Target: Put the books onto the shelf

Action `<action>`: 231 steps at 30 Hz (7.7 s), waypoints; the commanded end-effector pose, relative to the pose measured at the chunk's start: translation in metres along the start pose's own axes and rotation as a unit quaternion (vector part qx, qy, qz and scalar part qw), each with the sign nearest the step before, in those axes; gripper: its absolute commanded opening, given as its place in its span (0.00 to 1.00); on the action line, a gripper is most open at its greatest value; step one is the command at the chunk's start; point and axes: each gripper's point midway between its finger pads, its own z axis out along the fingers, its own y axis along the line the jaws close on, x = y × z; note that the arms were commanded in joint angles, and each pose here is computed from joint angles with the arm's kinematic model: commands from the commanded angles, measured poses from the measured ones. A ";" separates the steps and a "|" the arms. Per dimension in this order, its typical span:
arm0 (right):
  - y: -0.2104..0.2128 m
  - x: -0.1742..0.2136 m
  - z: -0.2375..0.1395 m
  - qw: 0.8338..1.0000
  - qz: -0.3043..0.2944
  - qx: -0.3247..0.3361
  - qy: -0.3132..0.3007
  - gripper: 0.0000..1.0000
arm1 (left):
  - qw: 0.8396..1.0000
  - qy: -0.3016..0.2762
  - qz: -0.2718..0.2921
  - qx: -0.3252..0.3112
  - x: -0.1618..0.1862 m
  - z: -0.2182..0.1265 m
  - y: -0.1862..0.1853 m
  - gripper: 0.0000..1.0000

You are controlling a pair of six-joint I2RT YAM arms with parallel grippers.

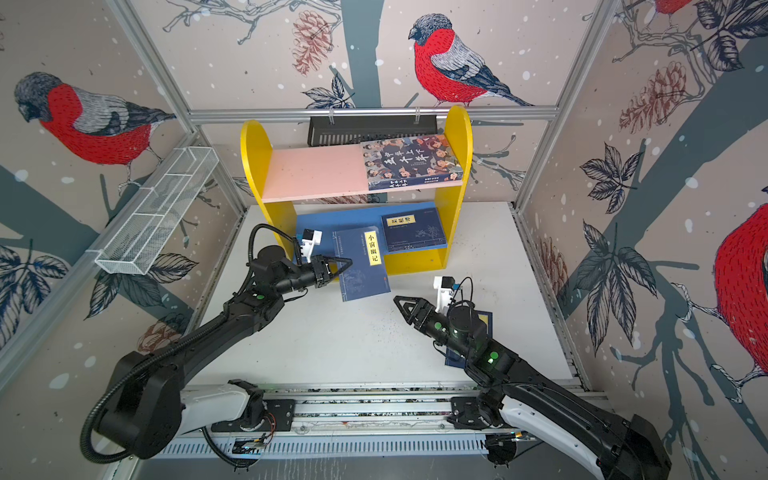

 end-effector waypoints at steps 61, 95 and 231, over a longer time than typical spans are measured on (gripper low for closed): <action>0.066 -0.003 0.089 0.986 -0.025 -0.164 0.030 0.01 | 0.998 -0.029 0.055 0.021 0.006 -0.032 -0.003 0.61; 0.052 0.043 -0.019 0.937 -0.161 -0.139 0.278 0.03 | 0.978 0.134 0.095 0.126 0.080 -0.060 -0.021 0.83; 0.060 -0.124 0.014 0.991 -0.056 -0.110 -0.047 0.01 | 0.996 -0.030 -0.051 0.062 -0.012 -0.028 0.002 0.62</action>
